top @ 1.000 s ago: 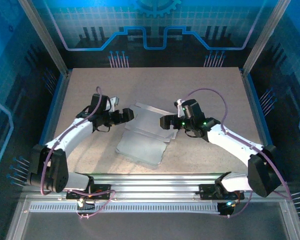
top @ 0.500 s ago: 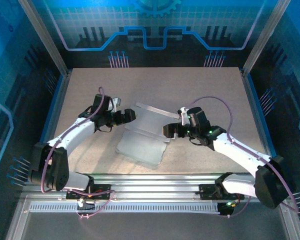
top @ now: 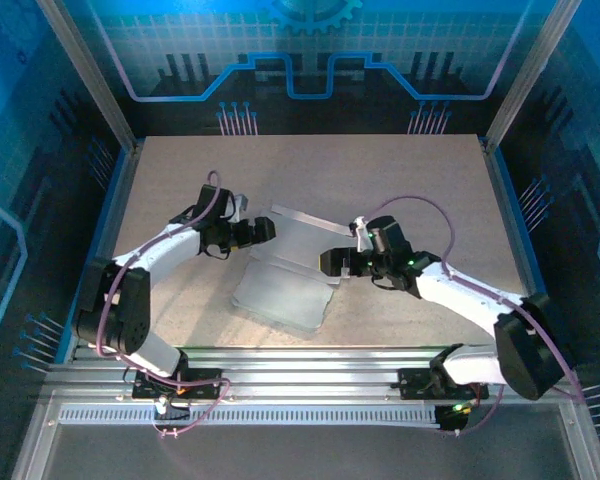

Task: Fold the paper box

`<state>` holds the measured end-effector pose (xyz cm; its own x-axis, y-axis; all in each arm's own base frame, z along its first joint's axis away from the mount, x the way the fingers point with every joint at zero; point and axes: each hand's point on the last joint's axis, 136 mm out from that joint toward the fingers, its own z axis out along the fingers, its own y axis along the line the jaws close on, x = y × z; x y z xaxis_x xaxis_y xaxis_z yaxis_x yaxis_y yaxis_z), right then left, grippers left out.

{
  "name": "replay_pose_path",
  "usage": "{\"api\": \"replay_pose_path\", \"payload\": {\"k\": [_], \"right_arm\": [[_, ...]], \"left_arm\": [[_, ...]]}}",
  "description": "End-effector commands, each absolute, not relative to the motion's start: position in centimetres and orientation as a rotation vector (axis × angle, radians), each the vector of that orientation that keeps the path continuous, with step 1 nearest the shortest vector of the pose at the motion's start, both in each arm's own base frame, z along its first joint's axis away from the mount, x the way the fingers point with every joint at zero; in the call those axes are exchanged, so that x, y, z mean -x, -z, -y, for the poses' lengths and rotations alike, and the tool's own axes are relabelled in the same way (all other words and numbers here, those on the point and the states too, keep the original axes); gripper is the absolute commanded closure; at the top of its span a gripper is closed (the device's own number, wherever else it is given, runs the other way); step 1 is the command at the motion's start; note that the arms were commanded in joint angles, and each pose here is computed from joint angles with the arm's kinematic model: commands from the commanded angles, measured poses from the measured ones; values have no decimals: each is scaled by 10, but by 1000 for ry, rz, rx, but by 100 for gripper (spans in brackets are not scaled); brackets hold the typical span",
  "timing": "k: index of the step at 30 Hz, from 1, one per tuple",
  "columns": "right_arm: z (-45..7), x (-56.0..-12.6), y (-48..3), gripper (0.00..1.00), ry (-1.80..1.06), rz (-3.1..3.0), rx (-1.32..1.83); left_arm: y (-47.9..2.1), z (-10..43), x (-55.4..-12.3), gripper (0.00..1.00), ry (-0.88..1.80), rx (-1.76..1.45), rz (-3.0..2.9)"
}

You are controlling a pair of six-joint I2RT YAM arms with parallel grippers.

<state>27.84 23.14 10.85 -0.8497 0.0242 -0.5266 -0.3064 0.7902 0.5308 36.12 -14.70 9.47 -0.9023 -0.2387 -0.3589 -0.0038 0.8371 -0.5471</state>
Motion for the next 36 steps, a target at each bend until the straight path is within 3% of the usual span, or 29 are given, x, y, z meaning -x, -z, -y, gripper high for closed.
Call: {"api": "replay_pose_path", "payload": {"k": [1, 14, 36], "right_arm": [[-247, -286, -113, 0, -878, -2449, 192], [-241, -304, -76, 0, -790, -2565, 140], [-223, -361, -44, 0, -682, -2662, 102]], "left_arm": [[-102, 151, -374, 1, 760, 148, -2584], [-99, 179, -361, 1, 809, 186, -2655], [-124, 178, -361, 1, 833, 280, -2557]]}}
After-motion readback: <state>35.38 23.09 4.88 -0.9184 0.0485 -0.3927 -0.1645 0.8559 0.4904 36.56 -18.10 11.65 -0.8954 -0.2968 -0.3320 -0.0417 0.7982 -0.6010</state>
